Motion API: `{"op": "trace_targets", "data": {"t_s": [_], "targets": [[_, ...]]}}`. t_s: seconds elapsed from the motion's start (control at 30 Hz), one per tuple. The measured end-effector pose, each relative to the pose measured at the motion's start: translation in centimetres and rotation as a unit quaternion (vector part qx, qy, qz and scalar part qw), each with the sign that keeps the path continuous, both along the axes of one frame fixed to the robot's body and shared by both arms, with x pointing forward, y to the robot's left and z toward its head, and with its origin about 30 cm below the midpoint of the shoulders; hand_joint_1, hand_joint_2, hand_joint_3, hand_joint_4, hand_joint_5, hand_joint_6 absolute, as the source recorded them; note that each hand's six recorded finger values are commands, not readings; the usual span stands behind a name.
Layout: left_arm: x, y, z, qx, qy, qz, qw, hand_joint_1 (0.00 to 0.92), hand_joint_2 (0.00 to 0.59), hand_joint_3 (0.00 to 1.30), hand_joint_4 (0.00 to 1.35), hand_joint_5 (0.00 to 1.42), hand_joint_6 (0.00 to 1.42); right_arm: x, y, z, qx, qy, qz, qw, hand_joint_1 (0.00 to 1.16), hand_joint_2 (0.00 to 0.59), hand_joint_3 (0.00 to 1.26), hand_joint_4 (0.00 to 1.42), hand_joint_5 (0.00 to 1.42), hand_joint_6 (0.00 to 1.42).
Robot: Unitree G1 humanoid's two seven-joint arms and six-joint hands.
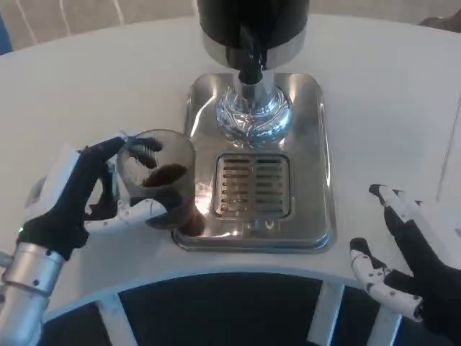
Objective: Grasp the cup under the faucet to collect the drink, then remove the cup.
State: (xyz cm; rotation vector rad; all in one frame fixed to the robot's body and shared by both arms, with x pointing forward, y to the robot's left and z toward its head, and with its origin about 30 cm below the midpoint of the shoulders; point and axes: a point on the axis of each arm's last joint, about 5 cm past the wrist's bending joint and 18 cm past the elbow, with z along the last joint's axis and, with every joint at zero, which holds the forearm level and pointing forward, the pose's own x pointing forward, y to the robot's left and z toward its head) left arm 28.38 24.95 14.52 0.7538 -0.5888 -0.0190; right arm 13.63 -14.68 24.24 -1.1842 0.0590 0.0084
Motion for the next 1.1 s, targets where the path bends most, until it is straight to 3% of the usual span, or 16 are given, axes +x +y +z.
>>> {"op": "trace_targets", "data": {"t_s": [0.3, 0.8, 1.1], "targets": [[-1.1, 0.8, 0.1, -0.013, -0.003, -0.017, 0.9998, 0.535, 0.057, 1.0, 1.16, 1.37, 1.07, 0.4, -0.02, 0.7, -0.018, -0.016, 0.014, 0.9996, 0.23, 0.544, 0.02, 0.0, 0.0, 0.0], [-2.8, 1.5, 0.0, -0.014, -0.004, -0.037, 0.9992, 0.542, 0.05, 1.0, 1.16, 1.37, 1.07, 0.6, 0.16, 0.86, -0.039, -0.02, 0.038, 0.9983, 0.22, 0.542, 0.01, 0.0, 0.0, 0.0], [-4.6, 1.6, 0.0, -0.013, -0.01, -0.065, 0.9978, 0.539, 0.046, 1.0, 1.16, 1.37, 1.07, 0.6, 0.58, 0.82, -0.055, -0.022, 0.069, 0.9959, 0.22, 0.542, 0.01, 0.0, 0.0, 0.0]]}}
